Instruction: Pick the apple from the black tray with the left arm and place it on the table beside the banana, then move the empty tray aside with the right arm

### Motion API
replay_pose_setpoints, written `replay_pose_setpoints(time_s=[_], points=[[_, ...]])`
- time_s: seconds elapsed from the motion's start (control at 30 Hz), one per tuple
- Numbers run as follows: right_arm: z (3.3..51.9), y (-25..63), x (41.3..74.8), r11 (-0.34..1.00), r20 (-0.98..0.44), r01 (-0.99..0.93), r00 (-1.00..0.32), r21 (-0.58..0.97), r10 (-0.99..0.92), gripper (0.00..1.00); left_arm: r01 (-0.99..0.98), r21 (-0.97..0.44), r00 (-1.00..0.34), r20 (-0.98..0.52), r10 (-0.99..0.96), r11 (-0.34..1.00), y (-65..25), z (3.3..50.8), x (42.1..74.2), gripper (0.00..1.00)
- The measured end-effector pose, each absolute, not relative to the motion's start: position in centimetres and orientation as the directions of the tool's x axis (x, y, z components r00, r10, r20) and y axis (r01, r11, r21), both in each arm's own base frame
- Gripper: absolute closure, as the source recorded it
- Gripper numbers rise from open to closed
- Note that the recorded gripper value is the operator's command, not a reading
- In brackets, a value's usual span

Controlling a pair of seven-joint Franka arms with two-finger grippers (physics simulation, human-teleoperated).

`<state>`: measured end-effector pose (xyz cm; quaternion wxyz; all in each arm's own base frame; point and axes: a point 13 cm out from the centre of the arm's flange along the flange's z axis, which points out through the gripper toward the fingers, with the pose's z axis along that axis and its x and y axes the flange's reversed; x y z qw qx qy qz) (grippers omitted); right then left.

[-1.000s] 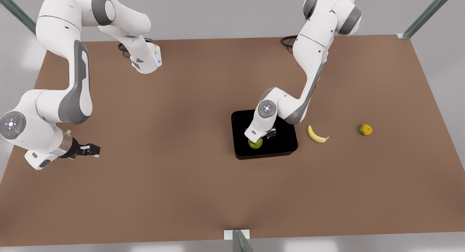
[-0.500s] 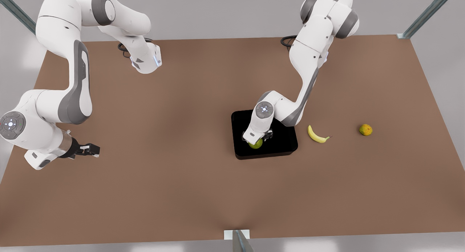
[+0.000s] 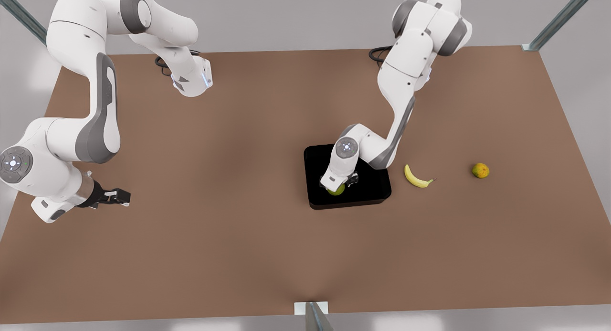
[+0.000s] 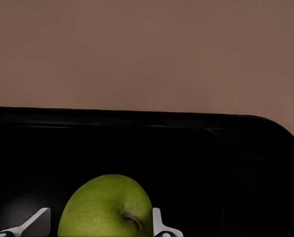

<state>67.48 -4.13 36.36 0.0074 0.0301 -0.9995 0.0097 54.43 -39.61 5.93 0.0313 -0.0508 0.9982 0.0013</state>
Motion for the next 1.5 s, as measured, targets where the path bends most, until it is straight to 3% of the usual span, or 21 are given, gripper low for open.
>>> replay_pose_setpoints(time_s=[0.17,0.27,0.4,0.5,0.63,0.7,0.77,0.9,0.97,1.0,1.03,1.13,1.17,1.33,1.37,1.43,1.47,1.5], points=[[36.4,-4.0,67.5,0.998,0.015,-0.062,-0.998,-0.019,-0.062,0.00,-0.109,-0.008,-0.992,-0.067,-0.109,0.994,-39.7,5.2,54.5,0.00],[36.3,-3.9,67.5,0.998,0.016,-0.063,-0.998,-0.019,-0.063,0.00,-0.115,-0.013,-0.991,-0.071,-0.116,0.993,-39.9,5.2,54.6,0.25],[36.4,-3.8,67.5,0.998,0.016,-0.066,-0.998,-0.019,-0.066,0.00,-0.125,-0.016,-0.989,-0.077,-0.125,0.992,-39.9,5.6,54.5,0.25],[36.3,-3.7,67.5,0.997,0.016,-0.068,-0.998,-0.019,-0.068,0.00,-0.133,-0.023,-0.986,-0.096,-0.135,0.991,-39.2,10.4,54.4,0.24],[36.3,-3.7,67.5,0.997,0.016,-0.069,-0.998,-0.020,-0.069,0.00,-0.195,-0.016,-0.974,-0.113,-0.196,0.981,-34.5,20.5,57.0,0.24],[37.9,0.3,68.2,0.992,-0.008,-0.128,-0.992,-0.005,-0.129,0.00,-0.261,0.001,-0.961,-0.098,-0.260,0.965,-28.6,24.9,58.8,0.24],[40.3,7.9,68.3,0.975,-0.029,-0.223,-0.975,0.000,-0.222,0.00,-0.316,0.038,-0.948,-0.058,-0.313,0.948,-22.3,26.0,59.7,0.24],[41.5,27.4,62.0,0.907,0.005,-0.421,-0.907,0.004,-0.421,0.00,-0.396,0.109,-0.916,0.015,-0.400,0.912,-9.0,25.0,60.8,0.24],[41.6,33.9,58.1,0.885,0.026,-0.465,-0.885,0.005,-0.465,0.00,-0.405,0.131,-0.908,0.059,-0.415,0.905,-3.7,22.3,60.9,0.24],[41.4,36.1,56.5,0.884,0.036,-0.467,-0.884,0.006,-0.467,0.05,-0.409,0.137,-0.903,0.078,-0.422,0.902,-1.0,20.7,61.0,0.24],[41.0,37.8,55.2,0.892,0.051,-0.451,-0.891,0.019,-0.451,0.00,-0.409,0.140,-0.900,0.098,-0.424,0.901,1.5,18.7,60.9,0.23],[37.5,39.7,53.4,0.942,0.096,-0.330,-0.937,0.060,-0.335,0.00,-0.369,0.136,-0.912,0.139,-0.386,0.920,5.9,13.1,60.7,0.17],[36.4,40.2,53.3,0.957,0.101,-0.279,-0.953,0.073,-0.286,0.00,-0.344,0.130,-0.922,0.140,-0.360,0.930,6.3,12.2,60.9,0.00],[30.3,44.8,51.8,0.988,0.113,-0.053,-0.991,0.147,-0.070,0.00,-0.210,0.106,-0.969,0.111,-0.221,0.972,6.7,11.6,62.1,0.00],[29.6,45.5,51.6,0.988,0.103,-0.018,-0.994,0.156,-0.035,0.00,-0.190,0.098,-0.976,0.086,-0.198,0.977,6.5,13.1,62.8,0.00],[27.4,46.9,51.0,0.987,0.069,0.027,-0.997,0.158,0.016,0.00,-0.196,0.019,-0.979,-0.061,-0.195,0.980,5.1,25.1,68.2,0.00],[26.9,47.5,51.2,0.986,0.039,0.042,-0.999,0.159,0.036,0.00,-0.208,-0.039,-0.971,-0.114,-0.211,0.977,4.5,32.0,69.2,0.00],[26.5,47.9,51.6,0.986,0.009,0.057,-0.998,0.158,0.056,0.00,-0.194,-0.069,-0.970,-0.134,-0.202,0.978,3.3,37.4,67.5,0.00]])
